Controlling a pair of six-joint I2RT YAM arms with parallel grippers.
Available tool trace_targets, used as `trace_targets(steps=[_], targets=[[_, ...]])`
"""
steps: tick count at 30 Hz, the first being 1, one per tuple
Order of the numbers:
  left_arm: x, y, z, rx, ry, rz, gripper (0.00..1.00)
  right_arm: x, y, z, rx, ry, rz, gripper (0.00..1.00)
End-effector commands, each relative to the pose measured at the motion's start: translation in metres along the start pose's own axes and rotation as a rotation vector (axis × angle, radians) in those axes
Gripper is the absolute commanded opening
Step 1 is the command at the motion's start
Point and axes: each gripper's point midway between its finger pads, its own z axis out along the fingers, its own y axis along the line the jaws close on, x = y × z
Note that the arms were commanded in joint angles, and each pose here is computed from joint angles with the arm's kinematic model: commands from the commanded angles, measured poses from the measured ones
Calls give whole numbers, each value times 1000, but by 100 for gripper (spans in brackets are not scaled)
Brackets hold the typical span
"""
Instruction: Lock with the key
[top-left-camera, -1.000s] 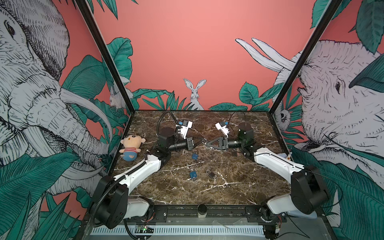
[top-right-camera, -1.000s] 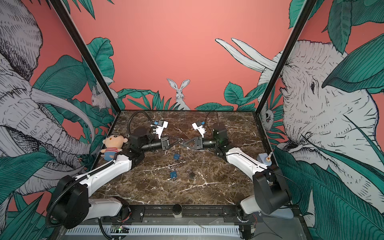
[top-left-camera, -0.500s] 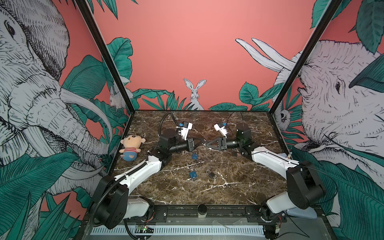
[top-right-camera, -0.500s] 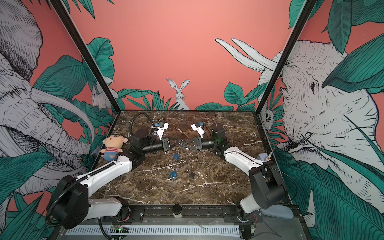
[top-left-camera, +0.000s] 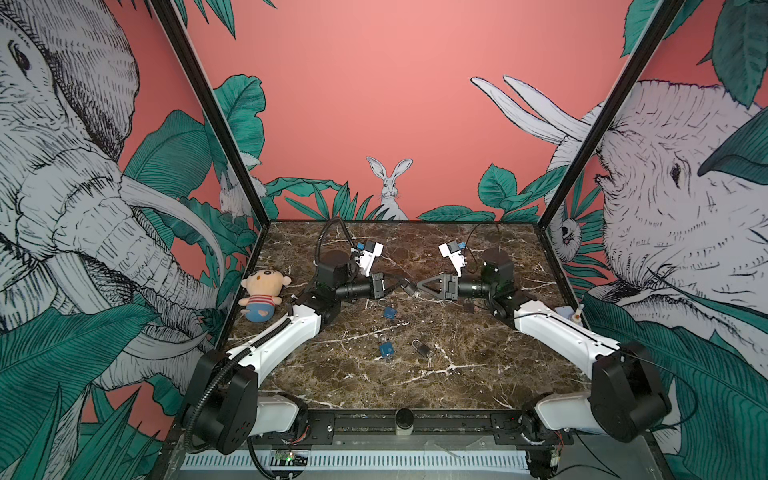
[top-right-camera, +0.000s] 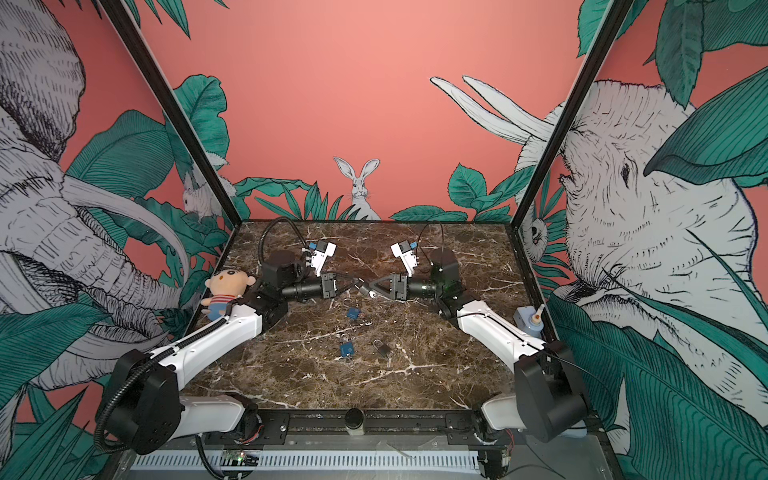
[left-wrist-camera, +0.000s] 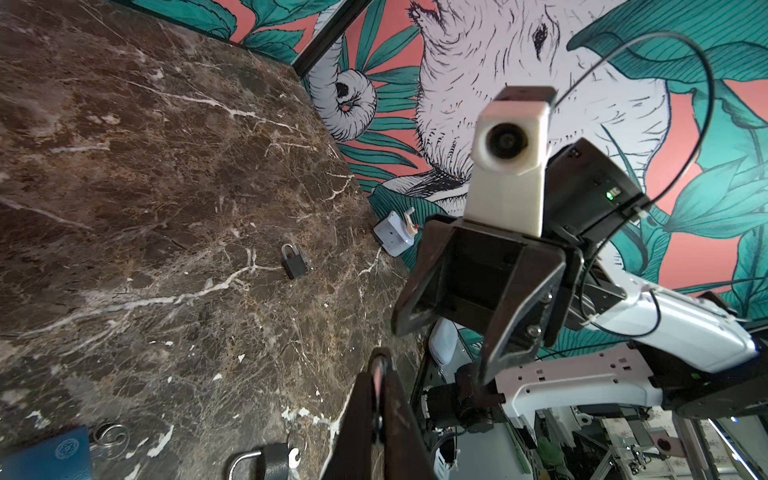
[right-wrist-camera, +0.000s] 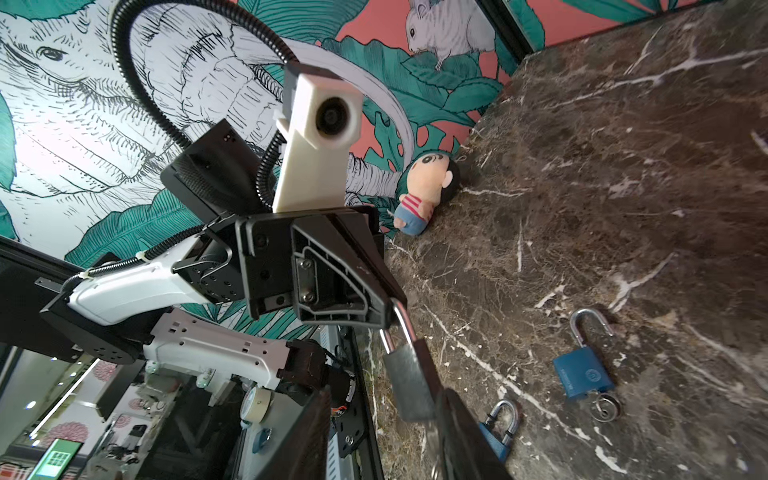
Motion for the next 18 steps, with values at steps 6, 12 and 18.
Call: trace_targets(steps=[6,12,18], targets=[[-14,-31,-12,40,-10,64,0,-10,6,-3,-29,-36,-58,44],[-21,-39,-13,61,-23,75,0,-6,1,2,-35,-11,-40,45],[-31,-45,-13,62,-41,96,0,4,1,8,-37,27,-39,43]])
